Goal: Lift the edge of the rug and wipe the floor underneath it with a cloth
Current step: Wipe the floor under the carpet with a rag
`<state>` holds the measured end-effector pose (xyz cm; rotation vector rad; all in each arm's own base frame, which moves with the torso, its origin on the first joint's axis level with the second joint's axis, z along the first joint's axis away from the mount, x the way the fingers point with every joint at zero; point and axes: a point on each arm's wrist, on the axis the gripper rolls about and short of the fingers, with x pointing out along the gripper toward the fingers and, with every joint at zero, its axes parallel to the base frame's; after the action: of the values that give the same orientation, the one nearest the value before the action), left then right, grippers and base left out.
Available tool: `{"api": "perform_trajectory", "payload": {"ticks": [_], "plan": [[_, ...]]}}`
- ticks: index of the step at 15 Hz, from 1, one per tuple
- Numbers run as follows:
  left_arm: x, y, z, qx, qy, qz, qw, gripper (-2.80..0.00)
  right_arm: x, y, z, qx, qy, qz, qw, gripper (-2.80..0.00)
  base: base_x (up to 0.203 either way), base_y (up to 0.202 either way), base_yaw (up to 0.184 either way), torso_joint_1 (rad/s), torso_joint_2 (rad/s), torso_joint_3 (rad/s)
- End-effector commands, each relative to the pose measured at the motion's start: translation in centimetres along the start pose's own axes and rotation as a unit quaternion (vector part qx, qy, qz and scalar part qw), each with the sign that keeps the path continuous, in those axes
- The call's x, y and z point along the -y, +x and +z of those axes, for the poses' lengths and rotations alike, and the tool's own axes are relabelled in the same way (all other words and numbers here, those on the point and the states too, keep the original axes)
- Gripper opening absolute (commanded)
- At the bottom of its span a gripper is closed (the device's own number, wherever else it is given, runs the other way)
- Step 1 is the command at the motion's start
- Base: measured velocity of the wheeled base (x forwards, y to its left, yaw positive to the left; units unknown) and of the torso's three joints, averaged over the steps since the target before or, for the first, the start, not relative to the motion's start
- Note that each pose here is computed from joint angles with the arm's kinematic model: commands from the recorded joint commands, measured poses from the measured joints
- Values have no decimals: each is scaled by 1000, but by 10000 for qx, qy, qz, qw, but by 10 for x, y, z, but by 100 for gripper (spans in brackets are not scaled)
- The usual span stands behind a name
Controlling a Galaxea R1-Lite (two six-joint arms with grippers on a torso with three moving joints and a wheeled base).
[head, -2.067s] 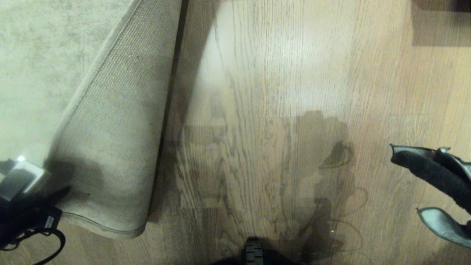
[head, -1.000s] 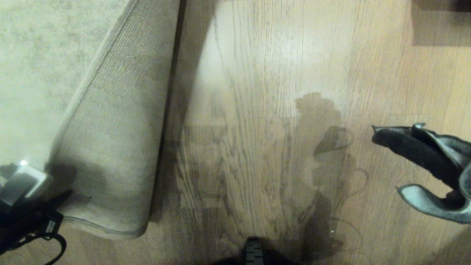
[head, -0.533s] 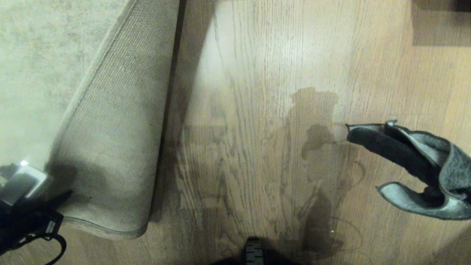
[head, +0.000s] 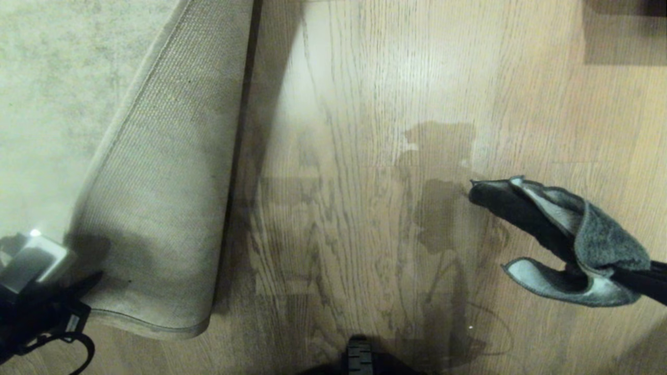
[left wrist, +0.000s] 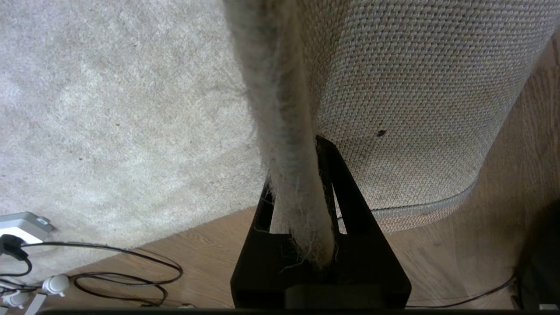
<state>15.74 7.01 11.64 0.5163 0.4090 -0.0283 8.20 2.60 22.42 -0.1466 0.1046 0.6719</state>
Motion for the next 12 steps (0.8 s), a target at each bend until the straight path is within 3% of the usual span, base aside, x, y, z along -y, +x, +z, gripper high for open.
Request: {"api": "perform_trajectory", "payload": {"ticks": [1,5,12], "plan": [[0,0,0,10,19,0,10000,-280,0,16,4,-148,11,343,9993,-280,0,0,0,0,0,0],[0,0,0,10,19,0,10000,-280,-6,53,11,-142,-141,729,9971,-280,0,0,0,0,0,0],[1,0,0,21,31,-17,10000,-280,-56,126,7,-155,-426,1588,9863,-280,0,0,0,0,0,0]]}}
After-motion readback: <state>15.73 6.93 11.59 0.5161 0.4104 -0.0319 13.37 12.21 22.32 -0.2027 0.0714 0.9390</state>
